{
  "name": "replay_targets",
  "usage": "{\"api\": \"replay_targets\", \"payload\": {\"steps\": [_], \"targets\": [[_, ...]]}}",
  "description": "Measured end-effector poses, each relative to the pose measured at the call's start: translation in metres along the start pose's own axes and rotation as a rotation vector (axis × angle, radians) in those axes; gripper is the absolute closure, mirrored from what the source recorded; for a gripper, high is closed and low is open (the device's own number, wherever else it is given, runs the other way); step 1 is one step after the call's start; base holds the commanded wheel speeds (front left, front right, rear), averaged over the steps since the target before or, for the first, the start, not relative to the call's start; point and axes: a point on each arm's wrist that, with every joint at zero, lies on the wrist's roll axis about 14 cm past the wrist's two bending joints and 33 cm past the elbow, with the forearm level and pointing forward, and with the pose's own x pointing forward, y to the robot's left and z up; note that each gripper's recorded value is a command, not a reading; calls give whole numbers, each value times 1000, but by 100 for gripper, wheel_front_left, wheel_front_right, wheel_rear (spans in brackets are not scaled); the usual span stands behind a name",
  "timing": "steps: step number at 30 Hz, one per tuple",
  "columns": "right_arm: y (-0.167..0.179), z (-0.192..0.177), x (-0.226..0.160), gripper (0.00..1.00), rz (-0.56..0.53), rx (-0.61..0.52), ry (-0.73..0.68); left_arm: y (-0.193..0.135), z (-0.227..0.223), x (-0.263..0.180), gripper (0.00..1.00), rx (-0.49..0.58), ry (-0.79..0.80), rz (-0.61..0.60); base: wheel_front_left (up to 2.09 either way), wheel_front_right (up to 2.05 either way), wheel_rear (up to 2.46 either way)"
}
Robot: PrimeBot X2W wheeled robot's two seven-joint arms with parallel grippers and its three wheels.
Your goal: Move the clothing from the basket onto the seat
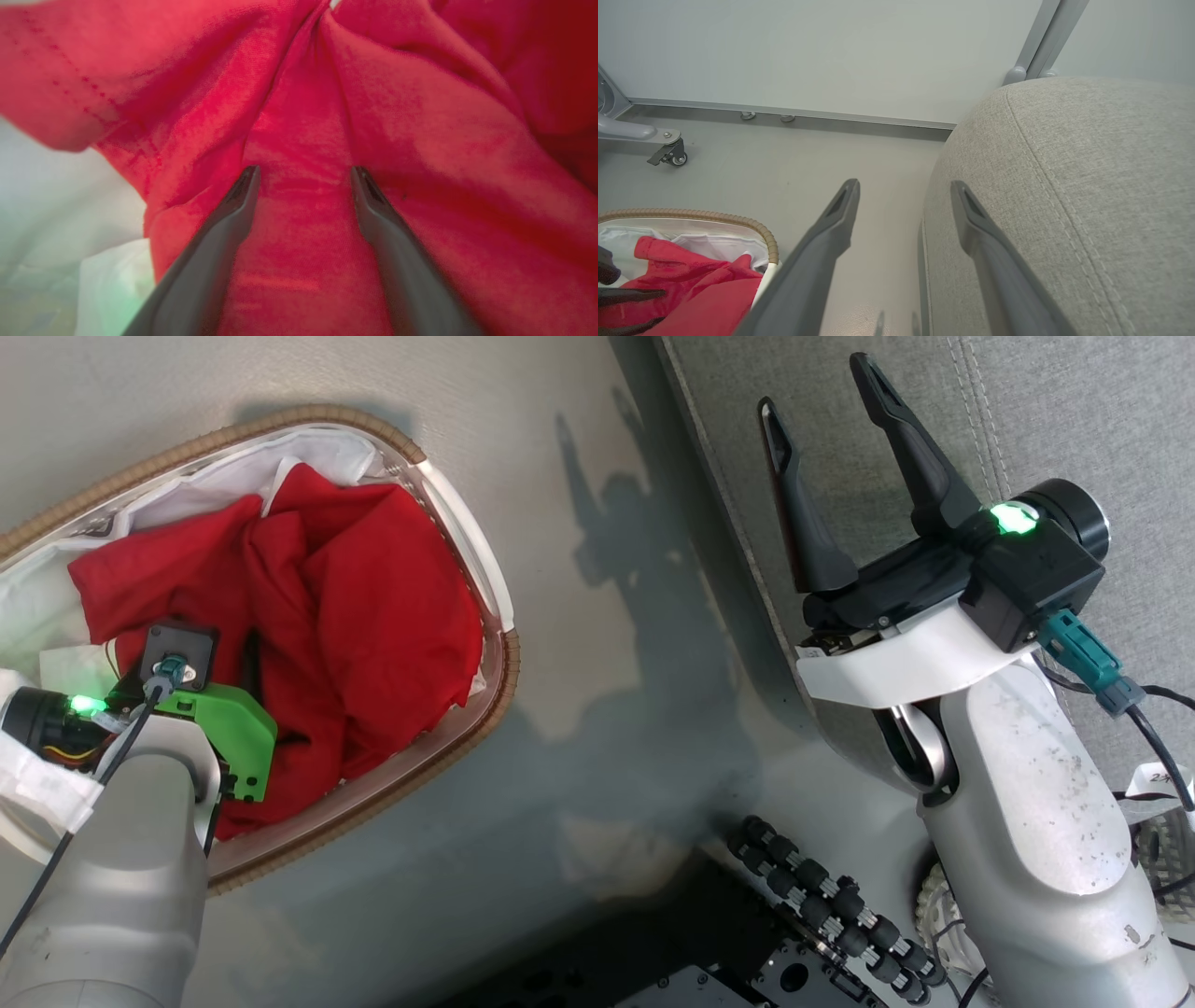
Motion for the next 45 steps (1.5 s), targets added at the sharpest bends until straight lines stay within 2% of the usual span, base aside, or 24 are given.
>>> {"api": "replay_targets", "payload": {"steps": [16,17,18,19,32,45], "targets": [[2,-13,0,0,1,27,27,-2,-16,14,0,1,139,-25,0,0,0],[2,-13,0,0,1,30,26,-3,-16,13,22,4,143,-27,0,0,0],[2,-13,0,0,1,30,26,-3,-16,13,83,6,145,-27,0,0,0],[2,-12,0,0,1,31,25,-2,-16,12,100,5,143,-26,0,0,0],[0,19,-3,0,-4,22,-36,-10,20,-7,100,16,22,-24,0,0,0],[4,60,-23,0,-2,5,-105,-19,76,-58,100,-15,-153,21,0,0,0]]}}
